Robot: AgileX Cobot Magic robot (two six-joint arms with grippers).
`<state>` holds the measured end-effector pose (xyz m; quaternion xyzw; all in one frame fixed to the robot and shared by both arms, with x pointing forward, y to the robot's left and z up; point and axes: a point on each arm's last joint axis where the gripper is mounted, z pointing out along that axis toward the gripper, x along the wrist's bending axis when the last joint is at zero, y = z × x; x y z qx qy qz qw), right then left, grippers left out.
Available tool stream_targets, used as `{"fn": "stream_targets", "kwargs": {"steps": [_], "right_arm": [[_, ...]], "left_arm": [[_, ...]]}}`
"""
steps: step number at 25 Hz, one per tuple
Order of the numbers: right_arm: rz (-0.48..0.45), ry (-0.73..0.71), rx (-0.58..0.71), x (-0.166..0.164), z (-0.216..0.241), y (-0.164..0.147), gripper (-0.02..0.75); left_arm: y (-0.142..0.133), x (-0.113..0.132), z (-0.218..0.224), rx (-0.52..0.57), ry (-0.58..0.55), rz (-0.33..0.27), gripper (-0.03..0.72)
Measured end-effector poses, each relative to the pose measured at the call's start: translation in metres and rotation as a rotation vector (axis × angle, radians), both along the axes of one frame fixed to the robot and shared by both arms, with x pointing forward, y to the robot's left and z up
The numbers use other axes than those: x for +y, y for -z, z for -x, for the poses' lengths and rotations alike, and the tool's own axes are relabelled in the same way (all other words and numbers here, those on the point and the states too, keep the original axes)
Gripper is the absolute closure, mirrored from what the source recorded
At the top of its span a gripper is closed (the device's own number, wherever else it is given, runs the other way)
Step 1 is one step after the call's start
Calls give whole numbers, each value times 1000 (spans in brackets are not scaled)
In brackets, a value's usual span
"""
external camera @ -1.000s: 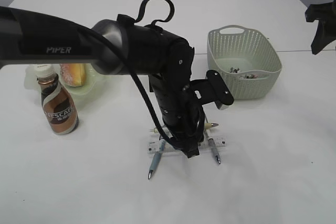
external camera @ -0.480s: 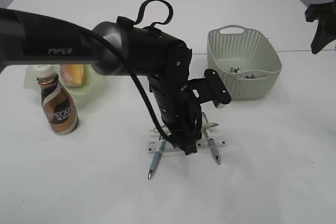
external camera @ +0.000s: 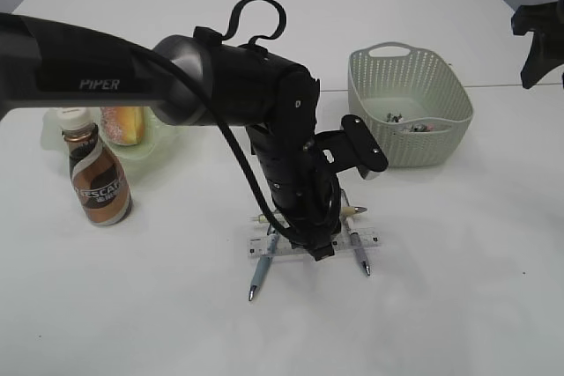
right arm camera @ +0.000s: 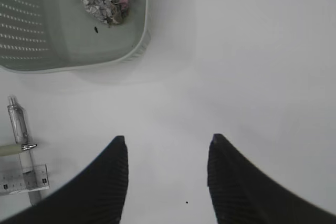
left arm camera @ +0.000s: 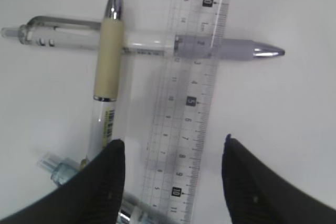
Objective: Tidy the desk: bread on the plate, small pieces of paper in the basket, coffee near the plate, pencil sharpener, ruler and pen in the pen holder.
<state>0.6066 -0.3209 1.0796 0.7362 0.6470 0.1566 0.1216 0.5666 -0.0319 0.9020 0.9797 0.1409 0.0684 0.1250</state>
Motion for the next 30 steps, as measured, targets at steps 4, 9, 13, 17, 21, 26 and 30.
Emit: {"fn": "stream_targets", "kwargs": {"steps": [4,9,13,17,21,26,30], "right_arm": [[0,0,-5,0,0,0,372],[1,0,-7,0,-1,0,372],[1,0,-7,0,-1,0,372],[1,0,-8,0,-1,0,372],[1,0,-9,0,-1,0,372],[1,0,-9,0,-1,0,372],[2,-2,-10,0,-1,0,372]], "left_arm": [[2,-1,1,15,-9,8,254],[11,-1,1,30,-3,-2,254],[14,-1,1,31,1,-6,254],[15,-2,1,27,5,-4,254],[15,-2,0,21,7,1,254],[16,-2,0,22,8,0,254],[23,-2,0,32,8,-11,254]]}}
